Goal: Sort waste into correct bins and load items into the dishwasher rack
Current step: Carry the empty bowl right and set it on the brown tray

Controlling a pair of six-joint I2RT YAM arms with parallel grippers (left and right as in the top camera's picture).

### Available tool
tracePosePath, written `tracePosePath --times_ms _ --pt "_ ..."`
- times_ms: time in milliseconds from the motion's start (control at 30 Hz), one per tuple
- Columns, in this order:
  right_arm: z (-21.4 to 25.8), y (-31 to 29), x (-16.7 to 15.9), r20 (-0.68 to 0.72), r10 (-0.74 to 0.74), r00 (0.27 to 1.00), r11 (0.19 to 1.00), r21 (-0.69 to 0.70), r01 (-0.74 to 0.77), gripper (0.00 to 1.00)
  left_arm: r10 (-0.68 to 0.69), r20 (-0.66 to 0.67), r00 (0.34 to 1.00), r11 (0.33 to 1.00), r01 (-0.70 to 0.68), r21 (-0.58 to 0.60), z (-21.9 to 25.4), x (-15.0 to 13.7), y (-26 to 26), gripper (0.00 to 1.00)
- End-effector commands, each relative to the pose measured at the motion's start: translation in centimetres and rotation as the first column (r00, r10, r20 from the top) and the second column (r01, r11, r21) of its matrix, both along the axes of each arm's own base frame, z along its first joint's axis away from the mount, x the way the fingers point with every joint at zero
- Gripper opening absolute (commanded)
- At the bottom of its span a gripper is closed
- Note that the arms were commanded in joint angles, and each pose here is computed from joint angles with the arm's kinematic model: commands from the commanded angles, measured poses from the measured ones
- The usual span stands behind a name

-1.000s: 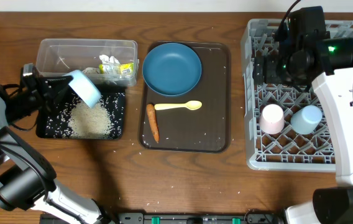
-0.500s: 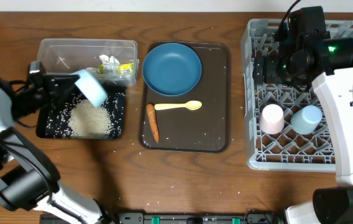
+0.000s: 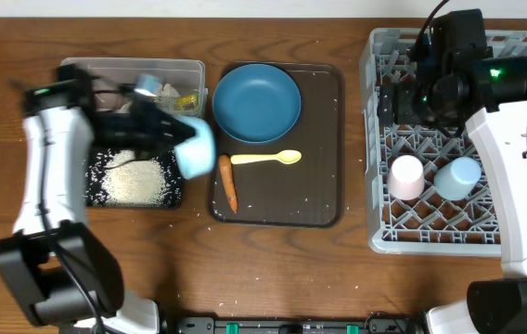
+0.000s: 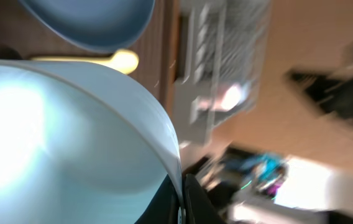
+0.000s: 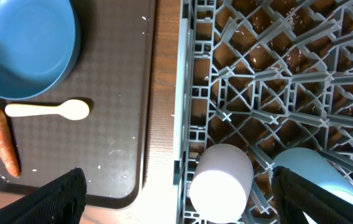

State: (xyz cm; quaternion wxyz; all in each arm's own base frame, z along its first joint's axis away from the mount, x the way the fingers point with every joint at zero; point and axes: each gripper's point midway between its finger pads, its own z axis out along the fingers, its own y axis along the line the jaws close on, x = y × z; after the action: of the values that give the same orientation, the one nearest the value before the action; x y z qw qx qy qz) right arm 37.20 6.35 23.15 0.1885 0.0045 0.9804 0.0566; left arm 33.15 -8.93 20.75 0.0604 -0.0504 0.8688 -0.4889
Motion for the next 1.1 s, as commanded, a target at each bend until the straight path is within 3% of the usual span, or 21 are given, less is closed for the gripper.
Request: tracePosePath --times_ms 0,133,267,500,733,867,900,1067 --pt "-0.1 -0.3 0.0 -0.001 -0.004 1.000 1.000 -0.008 0.004 0.93 -0.180 0.015 0.984 0.960 0.172 0.221 -2.1 -1.6 -3.9 0.06" --pt "-0.2 -0.4 -0.1 -0.005 0.002 1.000 1.000 -0.012 -0.002 0.93 -0.317 0.010 0.948 0.865 0.285 0.413 -4.3 -2.8 -9.0 0.06" --pt "-0.2 -0.4 -0.3 -0.011 0.006 1.000 1.000 -0.014 -0.006 0.93 -0.306 -0.024 0.952 0.701 0.243 0.671 -7.2 -3.4 -10.7 0.06" --pt "-0.2 -0.4 -0.2 -0.008 0.006 1.000 1.000 -0.014 -0.006 0.93 -0.338 0.021 0.941 0.536 0.174 0.826 -10.7 -3.9 -14.1 0.06" --pt "-0.2 -0.4 -0.2 -0.008 0.013 1.000 1.000 -0.017 -0.013 0.93 -0.370 0.007 0.929 0.521 0.202 0.830 -13.4 -4.5 -16.5 0.07" --pt "-0.2 -0.4 -0.2 -0.007 0.013 1.000 1.000 -0.016 -0.013 0.92 -0.364 0.009 0.931 0.528 0.198 0.826 -13.4 -4.5 -16.8 0.17" --pt "-0.2 -0.4 -0.2 -0.007 0.013 1.000 1.000 -0.016 -0.013 0.93 -0.364 0.011 0.932 0.529 0.197 0.825 -13.4 -4.5 -16.8 0.24" --pt "-0.2 -0.3 -0.1 -0.001 0.013 1.000 1.000 -0.014 -0.013 0.93 -0.345 0.038 0.938 0.549 0.169 0.818 -11.7 -3.9 -16.7 0.30"
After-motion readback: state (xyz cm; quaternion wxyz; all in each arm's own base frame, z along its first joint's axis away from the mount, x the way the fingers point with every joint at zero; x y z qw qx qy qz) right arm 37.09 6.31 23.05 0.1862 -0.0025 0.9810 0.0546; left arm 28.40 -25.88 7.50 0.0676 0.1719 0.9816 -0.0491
